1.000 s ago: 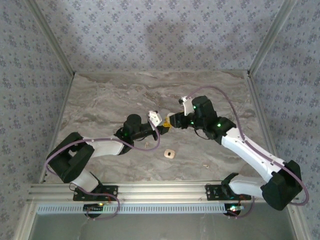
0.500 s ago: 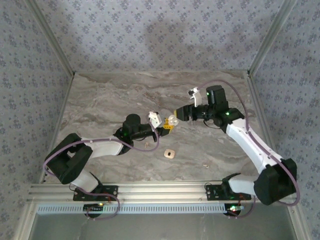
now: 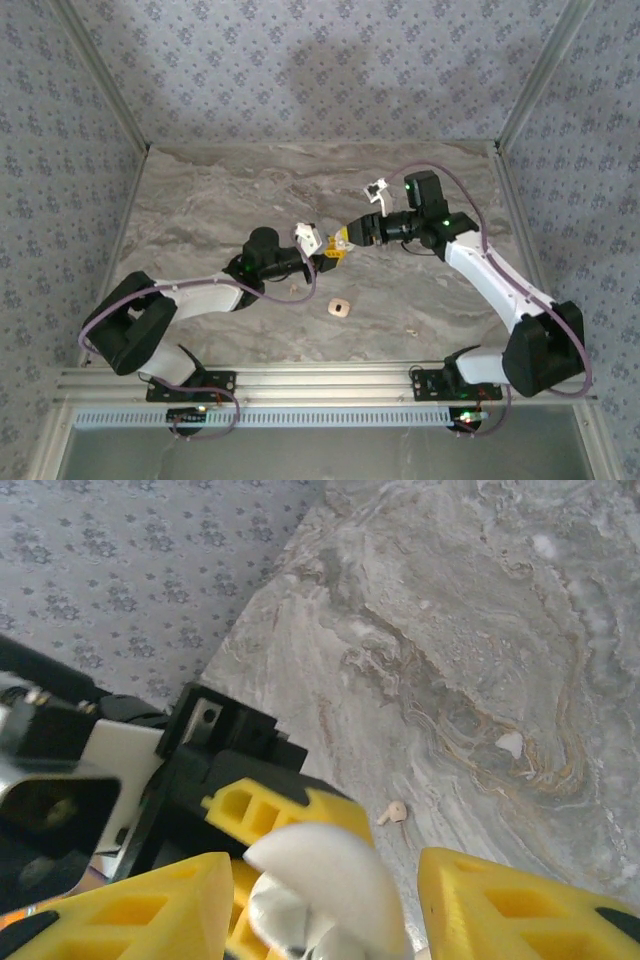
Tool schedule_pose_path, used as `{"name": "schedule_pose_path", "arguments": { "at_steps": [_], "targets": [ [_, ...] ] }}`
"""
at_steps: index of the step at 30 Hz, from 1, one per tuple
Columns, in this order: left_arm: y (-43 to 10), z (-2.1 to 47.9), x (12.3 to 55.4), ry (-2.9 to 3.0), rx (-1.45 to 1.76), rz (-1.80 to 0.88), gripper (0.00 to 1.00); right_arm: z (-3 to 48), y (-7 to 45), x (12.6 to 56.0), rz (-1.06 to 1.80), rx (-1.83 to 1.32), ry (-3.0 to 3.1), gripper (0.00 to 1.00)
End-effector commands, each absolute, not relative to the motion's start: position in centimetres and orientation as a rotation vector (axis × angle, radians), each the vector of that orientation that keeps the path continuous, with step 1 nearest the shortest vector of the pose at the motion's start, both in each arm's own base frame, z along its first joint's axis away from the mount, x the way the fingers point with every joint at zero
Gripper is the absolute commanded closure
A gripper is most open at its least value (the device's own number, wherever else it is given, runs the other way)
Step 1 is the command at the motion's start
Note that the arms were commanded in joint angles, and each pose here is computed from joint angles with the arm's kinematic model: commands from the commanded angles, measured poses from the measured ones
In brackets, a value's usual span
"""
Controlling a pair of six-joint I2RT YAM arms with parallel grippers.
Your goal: Insert the wireless bluetooth earbuds into the charging case
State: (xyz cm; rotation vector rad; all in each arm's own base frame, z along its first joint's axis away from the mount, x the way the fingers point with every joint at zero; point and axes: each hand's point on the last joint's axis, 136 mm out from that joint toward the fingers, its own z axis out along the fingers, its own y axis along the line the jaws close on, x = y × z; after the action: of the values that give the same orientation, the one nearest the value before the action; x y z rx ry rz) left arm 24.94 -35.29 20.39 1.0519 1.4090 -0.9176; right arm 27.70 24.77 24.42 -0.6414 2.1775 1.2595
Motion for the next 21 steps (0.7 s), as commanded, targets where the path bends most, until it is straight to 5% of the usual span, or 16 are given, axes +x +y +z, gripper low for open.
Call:
{"name": "schedule_pose_path", "arguments": {
  "at_steps": [1, 21],
  "targets": [
    [-35.5, 22.5, 25.0, 1.351, 1.049, -0.896, 0.90, 26.6, 24.3, 25.9, 1.314, -0.668, 2.097, 0.47],
    [-35.5, 23.2, 24.2, 1.338, 1.076, -0.935, 0.90, 27.5, 24.9, 28.7, 1.248, -0.660, 2.076, 0.43]
  ]
}}
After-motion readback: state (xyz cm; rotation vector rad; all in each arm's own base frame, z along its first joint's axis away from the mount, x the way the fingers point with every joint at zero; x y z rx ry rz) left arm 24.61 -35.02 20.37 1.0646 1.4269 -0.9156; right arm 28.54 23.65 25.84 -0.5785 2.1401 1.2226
